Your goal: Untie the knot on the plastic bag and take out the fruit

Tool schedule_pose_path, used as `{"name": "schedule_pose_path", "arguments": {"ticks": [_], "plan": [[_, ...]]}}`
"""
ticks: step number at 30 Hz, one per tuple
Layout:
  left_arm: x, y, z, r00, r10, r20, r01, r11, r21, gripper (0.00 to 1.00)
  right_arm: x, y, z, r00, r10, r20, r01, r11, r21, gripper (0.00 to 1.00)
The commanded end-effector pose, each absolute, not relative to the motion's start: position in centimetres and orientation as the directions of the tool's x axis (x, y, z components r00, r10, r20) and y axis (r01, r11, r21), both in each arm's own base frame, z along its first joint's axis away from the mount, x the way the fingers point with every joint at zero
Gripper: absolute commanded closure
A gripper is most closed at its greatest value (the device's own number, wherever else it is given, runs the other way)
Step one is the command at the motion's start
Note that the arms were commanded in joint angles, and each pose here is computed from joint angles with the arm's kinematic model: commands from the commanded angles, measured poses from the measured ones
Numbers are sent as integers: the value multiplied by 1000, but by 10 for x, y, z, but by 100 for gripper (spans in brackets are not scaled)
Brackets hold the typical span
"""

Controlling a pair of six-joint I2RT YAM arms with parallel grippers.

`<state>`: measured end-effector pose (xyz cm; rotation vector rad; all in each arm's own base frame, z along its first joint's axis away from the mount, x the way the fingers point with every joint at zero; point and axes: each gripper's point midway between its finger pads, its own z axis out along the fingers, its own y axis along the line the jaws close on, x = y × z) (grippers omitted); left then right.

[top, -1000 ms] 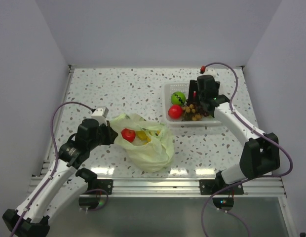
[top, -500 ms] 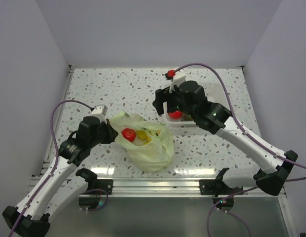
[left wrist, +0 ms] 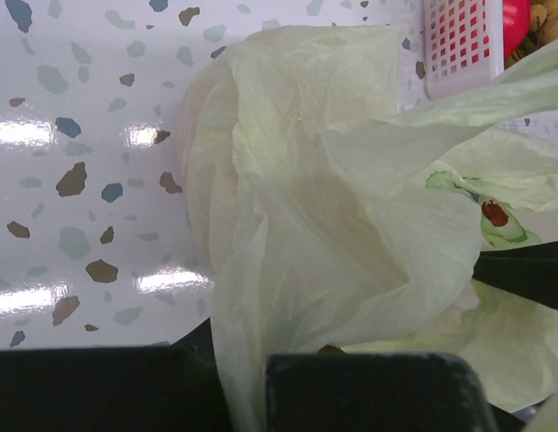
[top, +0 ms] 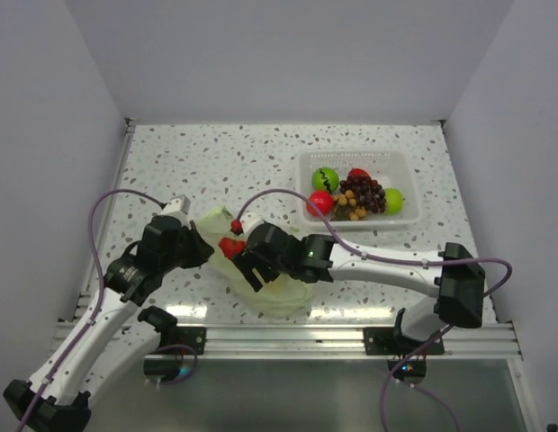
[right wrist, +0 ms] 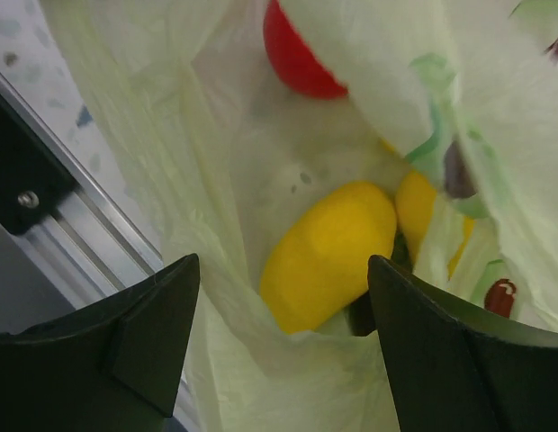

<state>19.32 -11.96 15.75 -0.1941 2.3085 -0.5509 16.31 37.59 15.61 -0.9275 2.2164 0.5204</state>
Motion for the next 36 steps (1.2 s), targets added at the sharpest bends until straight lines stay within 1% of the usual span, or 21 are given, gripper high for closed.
{"name": "schedule_pose_path", "arguments": {"ticks": [1, 3, 5, 7, 8, 9, 12, 14, 15, 16, 21, 25, 27, 29, 31, 35, 36], "plan": [[186, -123, 153, -728, -349, -590, -13, 868, -496, 100, 138, 363, 128, -552, -511, -659, -720, 691, 67, 22], [184, -125, 148, -735, -366, -570, -29, 858, -513, 100, 116, 357, 117, -533, -564, -631, -745, 666, 34, 22], [180, -127, 141, -747, -378, -547, -42, 848, -528, 100, 99, 352, 106, -543, -598, -590, -758, 651, 37, 21], [175, -128, 133, -757, -383, -528, -51, 841, -538, 100, 85, 349, 92, -562, -614, -554, -756, 653, 42, 18], [174, -128, 130, -760, -392, -518, -61, 837, -544, 100, 84, 346, 83, -571, -621, -537, -747, 664, 28, 15], [173, -128, 125, -765, -392, -511, -67, 837, -542, 100, 83, 343, 77, -581, -622, -525, -741, 671, 25, 9], [168, -125, 118, -772, -399, -495, -89, 839, -537, 100, 83, 346, 63, -592, -643, -486, -738, 675, 5, 3], [167, -121, 115, -766, -407, -498, -108, 844, -525, 100, 81, 352, 58, -567, -683, -460, -766, 642, -10, 1], [167, -119, 112, -764, -410, -499, -115, 847, -519, 100, 75, 359, 54, -563, -704, -432, -784, 621, 9, 1], [167, -118, 112, -763, -412, -499, -118, 847, -518, 100, 73, 362, 55, -553, -714, -430, -795, 607, 13, 1], [163, -117, 108, -769, -410, -491, -125, 849, -514, 100, 71, 371, 96, -540, -670, -509, -803, 591, 75, 1], [164, -118, 110, -772, -397, -497, -110, 852, -511, 100, 78, 376, 155, -506, -617, -602, -810, 581, 86, 1], [164, -118, 110, -773, -389, -501, -103, 856, -506, 100, 89, 378, 181, -494, -581, -647, -797, 600, 70, 1], [163, -117, 110, -774, -386, -501, -103, 859, -502, 100, 101, 377, 197, -484, -547, -683, -778, 627, 50, 3], [163, -117, 112, -772, -388, -504, -102, 858, -504, 100, 115, 378, 204, -493, -510, -705, -755, 654, 56, 11], [161, -117, 110, -776, -385, -499, -101, 857, -505, 100, 138, 381, 190, -535, -472, -701, -713, 697, 75, 24], [161, -118, 110, -778, -383, -498, -98, 857, -506, 100, 139, 390, 184, -551, -450, -702, -704, 702, 103, 30]]}}
